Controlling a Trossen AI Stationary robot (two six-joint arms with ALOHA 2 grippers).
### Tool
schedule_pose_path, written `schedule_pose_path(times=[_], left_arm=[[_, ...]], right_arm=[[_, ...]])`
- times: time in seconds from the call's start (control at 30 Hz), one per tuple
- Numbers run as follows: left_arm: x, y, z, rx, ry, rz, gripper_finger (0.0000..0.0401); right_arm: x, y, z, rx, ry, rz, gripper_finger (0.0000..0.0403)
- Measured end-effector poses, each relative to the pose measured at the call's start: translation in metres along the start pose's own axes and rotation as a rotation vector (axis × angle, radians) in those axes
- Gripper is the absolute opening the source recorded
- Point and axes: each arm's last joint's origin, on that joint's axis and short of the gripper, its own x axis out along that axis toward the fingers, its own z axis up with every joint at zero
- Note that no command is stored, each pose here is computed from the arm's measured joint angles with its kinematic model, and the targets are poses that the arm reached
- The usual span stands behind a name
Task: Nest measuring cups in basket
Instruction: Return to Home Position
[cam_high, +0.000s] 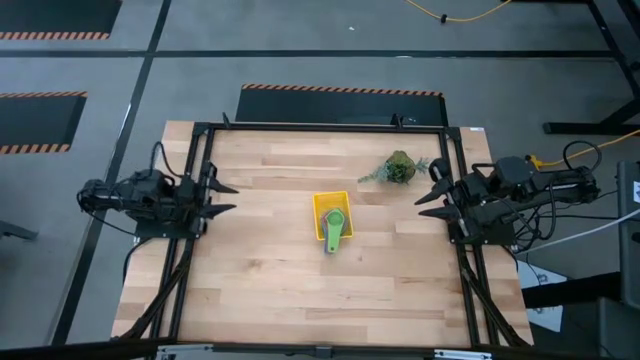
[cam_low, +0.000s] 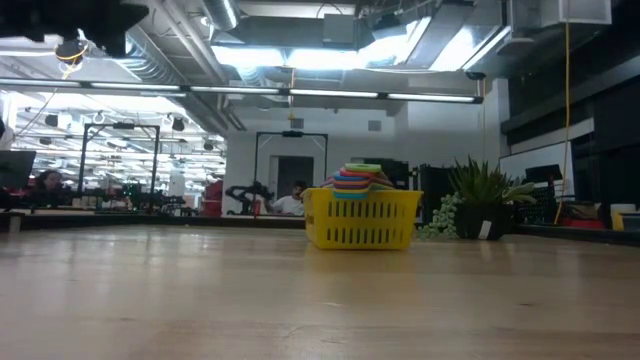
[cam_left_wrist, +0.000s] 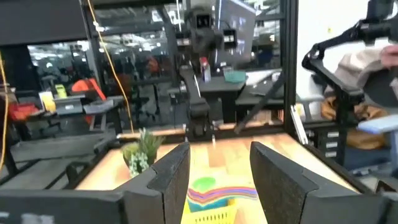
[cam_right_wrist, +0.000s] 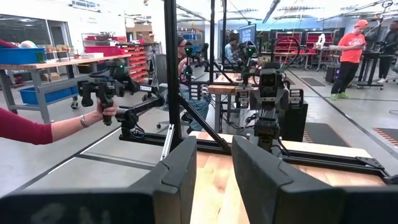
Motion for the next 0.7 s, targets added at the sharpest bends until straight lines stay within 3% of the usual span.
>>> schedule_pose_path(times=[0.47, 0.7], left_arm=[[0.015, -0.006, -0.058, -0.006, -0.052, 0.004, 0.016], [0.016, -0.007, -0.063, -0.005, -0.031, -0.02, 0.016]], right_arm=[[0.0, 0.0, 0.0, 0.0, 0.0, 0.0, 0.0108], [0.0, 0.0, 0.0, 0.0, 0.0, 0.0, 0.0108]])
